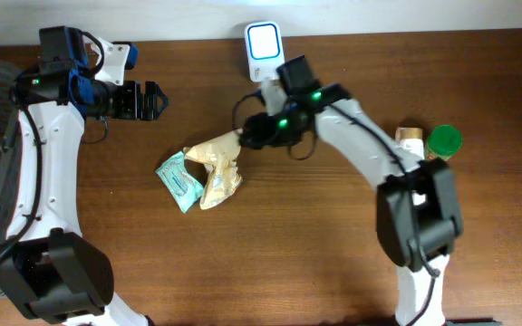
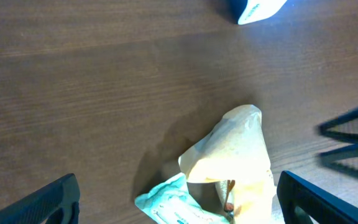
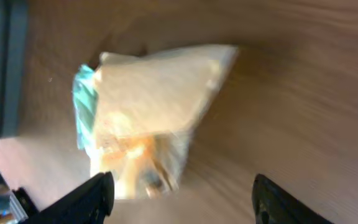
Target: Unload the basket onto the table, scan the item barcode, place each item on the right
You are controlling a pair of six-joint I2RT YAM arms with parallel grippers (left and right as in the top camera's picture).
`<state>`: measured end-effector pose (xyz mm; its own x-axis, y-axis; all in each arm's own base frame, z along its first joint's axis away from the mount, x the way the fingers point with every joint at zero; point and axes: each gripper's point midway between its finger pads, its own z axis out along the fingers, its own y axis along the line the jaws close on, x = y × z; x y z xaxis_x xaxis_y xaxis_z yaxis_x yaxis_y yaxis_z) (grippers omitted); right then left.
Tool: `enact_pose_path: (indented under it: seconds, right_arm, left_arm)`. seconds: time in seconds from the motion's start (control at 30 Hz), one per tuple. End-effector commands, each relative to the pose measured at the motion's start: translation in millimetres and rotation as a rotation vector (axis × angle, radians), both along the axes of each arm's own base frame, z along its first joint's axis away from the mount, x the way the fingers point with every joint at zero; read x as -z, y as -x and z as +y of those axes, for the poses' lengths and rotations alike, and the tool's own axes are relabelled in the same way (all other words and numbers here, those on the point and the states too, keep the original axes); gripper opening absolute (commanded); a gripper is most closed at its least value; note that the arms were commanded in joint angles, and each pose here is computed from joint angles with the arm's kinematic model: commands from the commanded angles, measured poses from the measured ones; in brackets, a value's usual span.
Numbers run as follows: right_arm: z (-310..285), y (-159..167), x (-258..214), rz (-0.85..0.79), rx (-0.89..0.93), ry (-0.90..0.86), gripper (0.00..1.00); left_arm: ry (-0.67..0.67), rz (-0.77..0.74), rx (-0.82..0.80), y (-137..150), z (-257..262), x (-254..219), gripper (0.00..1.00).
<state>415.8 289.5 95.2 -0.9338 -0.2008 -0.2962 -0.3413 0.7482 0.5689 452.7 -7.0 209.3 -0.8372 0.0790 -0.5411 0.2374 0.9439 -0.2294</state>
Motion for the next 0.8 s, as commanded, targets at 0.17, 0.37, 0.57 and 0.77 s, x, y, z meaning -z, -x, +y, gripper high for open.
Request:
enact_pose_path:
  seconds: [0.17, 0.37, 0.57, 0.77]
  right_arm:
    - [52, 5, 26, -0.227, -0.062, 0.202, 0.76]
    - [71, 22, 56, -0.196, -0.062, 0.254, 0.75]
    - [43, 29, 75, -0.055, 0.021, 0.315, 0.19]
    - [-20, 25, 3, -0.108, -0.223, 0.277, 0.04]
  left_arm:
    - [0.008, 0.006, -0.002, -2, -2, 2, 0.99]
    - [0.008, 0.006, -0.002, -2, -2, 2, 0.99]
    - [0.008, 0.006, -0.002, -2, -2, 2, 0.99]
    - [0.008, 0.006, -0.002, -2, -2, 2, 0.99]
